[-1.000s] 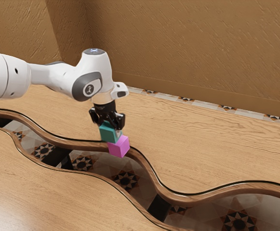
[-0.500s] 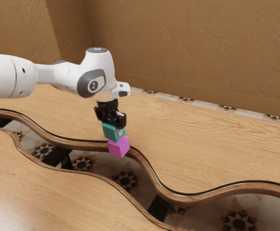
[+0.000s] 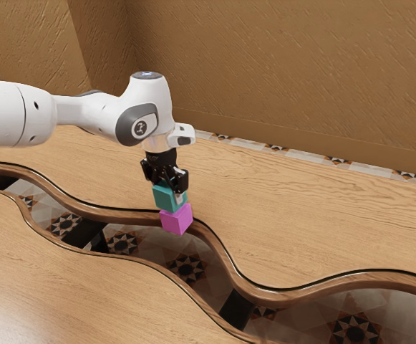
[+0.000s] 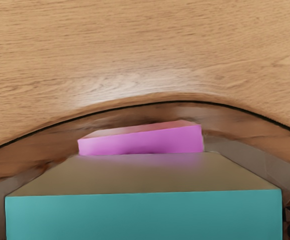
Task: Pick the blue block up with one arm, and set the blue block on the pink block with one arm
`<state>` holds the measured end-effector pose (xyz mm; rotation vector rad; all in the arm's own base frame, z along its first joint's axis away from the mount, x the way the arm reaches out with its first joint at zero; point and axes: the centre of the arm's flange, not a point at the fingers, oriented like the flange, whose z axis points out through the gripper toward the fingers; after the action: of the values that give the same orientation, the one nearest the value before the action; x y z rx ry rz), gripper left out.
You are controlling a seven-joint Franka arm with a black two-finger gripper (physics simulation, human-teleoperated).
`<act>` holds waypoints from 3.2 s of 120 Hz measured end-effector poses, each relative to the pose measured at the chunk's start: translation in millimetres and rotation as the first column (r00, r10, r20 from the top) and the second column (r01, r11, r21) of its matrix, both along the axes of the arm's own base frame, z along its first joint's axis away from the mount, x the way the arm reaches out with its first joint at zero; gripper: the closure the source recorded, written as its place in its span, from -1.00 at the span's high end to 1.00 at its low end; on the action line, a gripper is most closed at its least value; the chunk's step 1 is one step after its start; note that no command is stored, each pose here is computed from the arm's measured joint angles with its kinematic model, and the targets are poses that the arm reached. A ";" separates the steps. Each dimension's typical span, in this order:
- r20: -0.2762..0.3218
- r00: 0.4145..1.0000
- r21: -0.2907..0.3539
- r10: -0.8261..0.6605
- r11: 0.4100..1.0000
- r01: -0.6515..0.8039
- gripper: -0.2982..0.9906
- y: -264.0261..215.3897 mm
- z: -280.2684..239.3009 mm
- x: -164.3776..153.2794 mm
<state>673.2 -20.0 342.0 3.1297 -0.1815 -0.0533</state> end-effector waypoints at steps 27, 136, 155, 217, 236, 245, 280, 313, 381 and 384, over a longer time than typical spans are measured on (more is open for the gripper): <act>0.000 0.999 0.011 0.046 0.999 -0.046 0.07 0.5 -1.1 0.1; 0.019 0.991 0.034 0.131 0.991 -0.132 0.07 -6.8 -0.8 3.3; 0.011 0.991 0.036 0.135 0.990 -0.135 0.07 -7.8 -4.6 0.8; 0.014 0.995 0.029 0.095 0.995 -0.095 0.07 -9.0 -4.6 1.0; 0.009 0.996 0.028 0.084 0.996 -0.084 0.07 -9.2 -6.8 -0.5; 0.007 0.997 0.028 0.075 0.997 -0.075 0.07 -9.8 -7.6 -1.2; 0.009 0.999 0.027 0.045 0.999 -0.045 0.07 -6.6 -5.8 -1.5; 0.019 0.999 0.025 0.028 0.999 -0.028 0.07 -5.5 -4.6 -0.1; 0.205 0.978 0.042 0.035 0.998 -0.044 0.44 -24.9 159.1 -26.8; 0.208 0.977 0.045 0.037 0.998 -0.047 0.45 -26.8 172.0 -32.0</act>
<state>641.2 -46.8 514.0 3.1825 -0.1164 0.2734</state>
